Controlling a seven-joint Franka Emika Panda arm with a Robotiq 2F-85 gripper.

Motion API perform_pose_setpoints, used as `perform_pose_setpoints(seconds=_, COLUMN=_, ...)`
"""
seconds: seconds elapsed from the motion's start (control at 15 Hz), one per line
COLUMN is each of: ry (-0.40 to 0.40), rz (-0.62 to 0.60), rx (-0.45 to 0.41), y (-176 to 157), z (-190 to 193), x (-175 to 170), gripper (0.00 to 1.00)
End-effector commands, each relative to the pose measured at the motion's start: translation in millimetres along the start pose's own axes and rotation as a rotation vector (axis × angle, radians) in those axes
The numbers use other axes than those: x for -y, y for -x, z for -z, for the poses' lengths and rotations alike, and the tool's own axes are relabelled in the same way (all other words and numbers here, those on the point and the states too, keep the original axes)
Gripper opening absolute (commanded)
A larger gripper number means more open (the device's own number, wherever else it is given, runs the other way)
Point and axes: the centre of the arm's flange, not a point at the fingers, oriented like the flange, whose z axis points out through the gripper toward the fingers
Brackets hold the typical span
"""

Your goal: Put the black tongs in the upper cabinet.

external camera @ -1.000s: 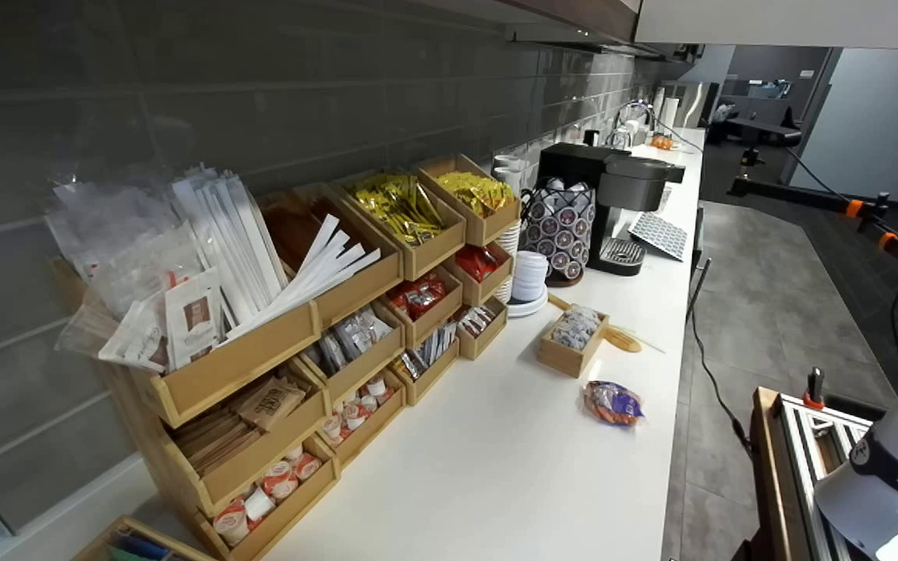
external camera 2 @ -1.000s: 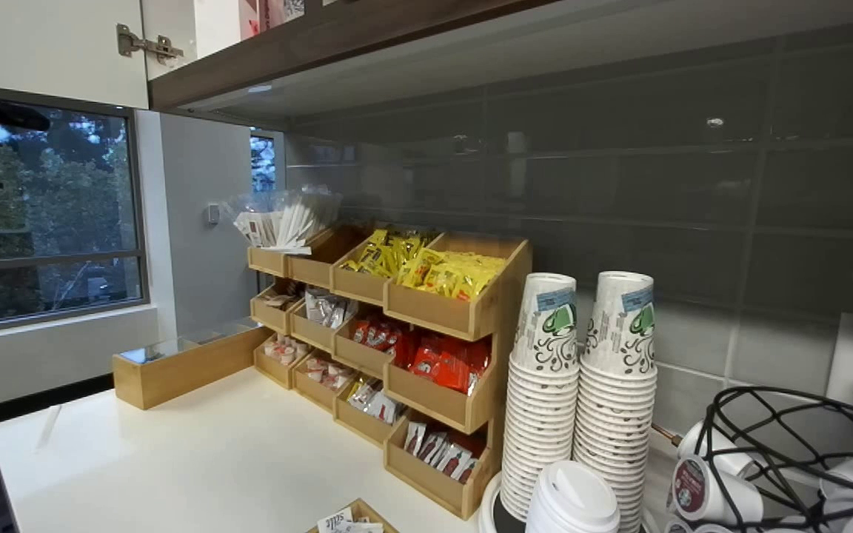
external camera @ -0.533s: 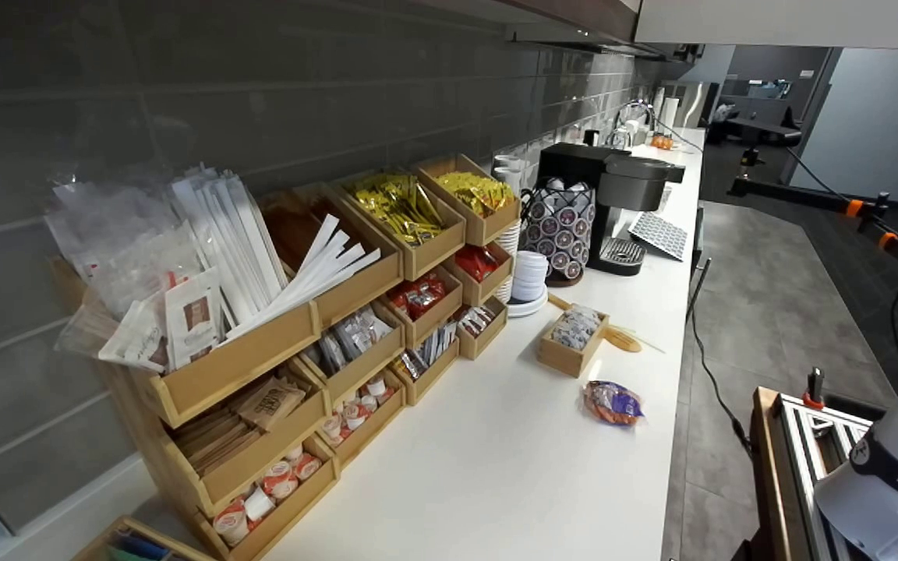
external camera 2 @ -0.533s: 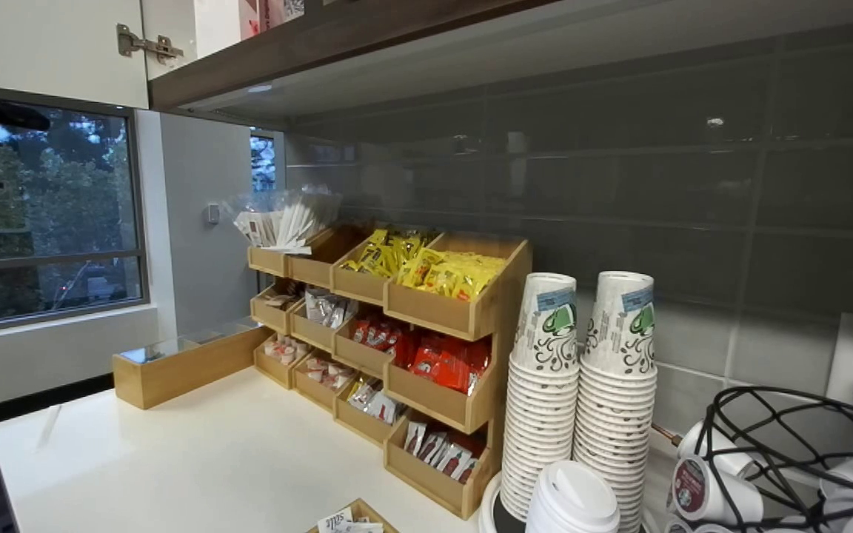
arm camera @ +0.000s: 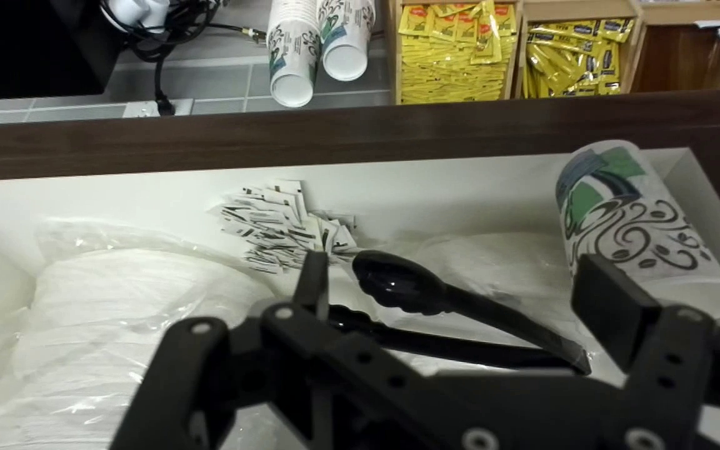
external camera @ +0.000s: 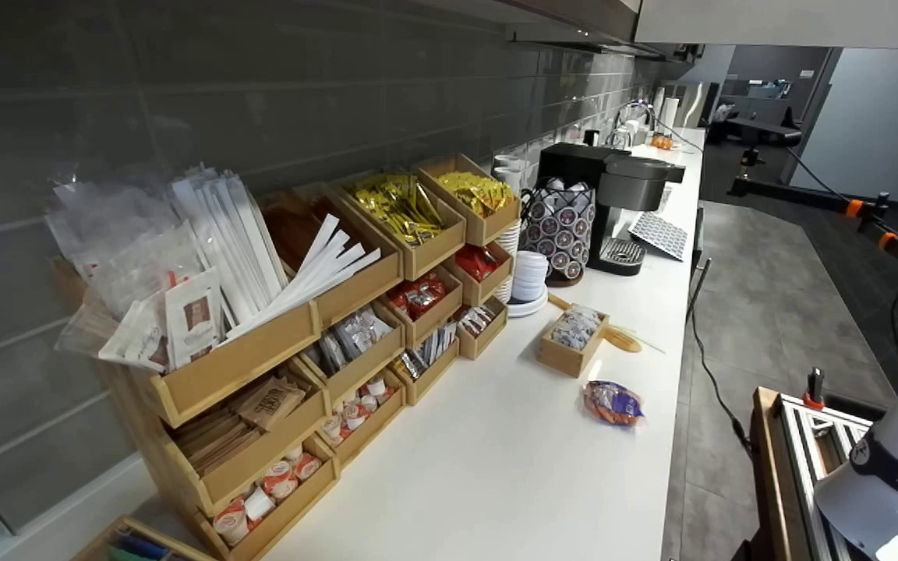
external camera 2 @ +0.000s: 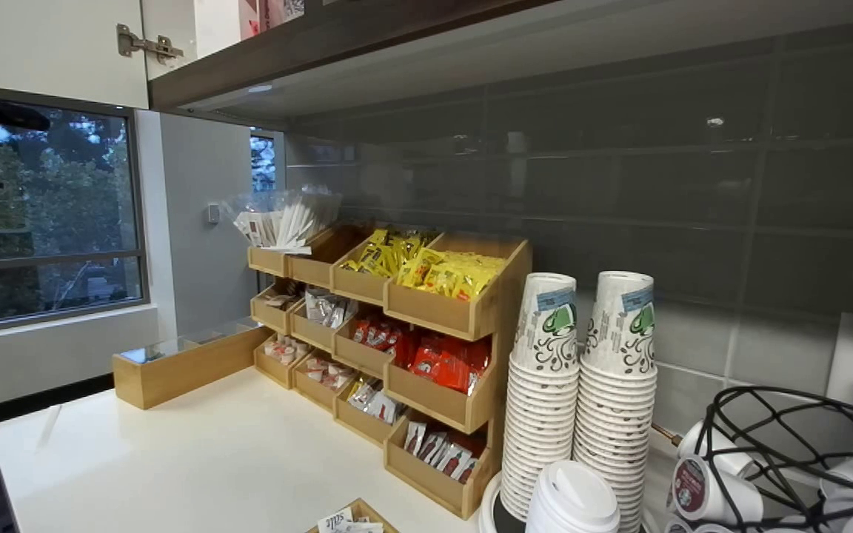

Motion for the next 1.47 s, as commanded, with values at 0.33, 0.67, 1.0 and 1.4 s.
perform_pose_setpoints(seconds=0.33, ry=-0.071, rz=0.087, rx=-0.018, y=54, z=-30, x=6, gripper=1.00)
perform_pose_setpoints(seconds=0.67, ry=-0.078, rz=0.115, rx=-0.038, y=64, z=-38, x=8, gripper=1.00)
perform_pose_setpoints(seconds=1.0, ry=-0.067, rz=0.103, rx=-0.079, y=69, z=-47, x=9, gripper=1.00)
perform_pose_setpoints(seconds=1.4, ry=-0.067, rz=0.104, rx=-0.079, y=53, z=-46, x=5, gripper=1.00)
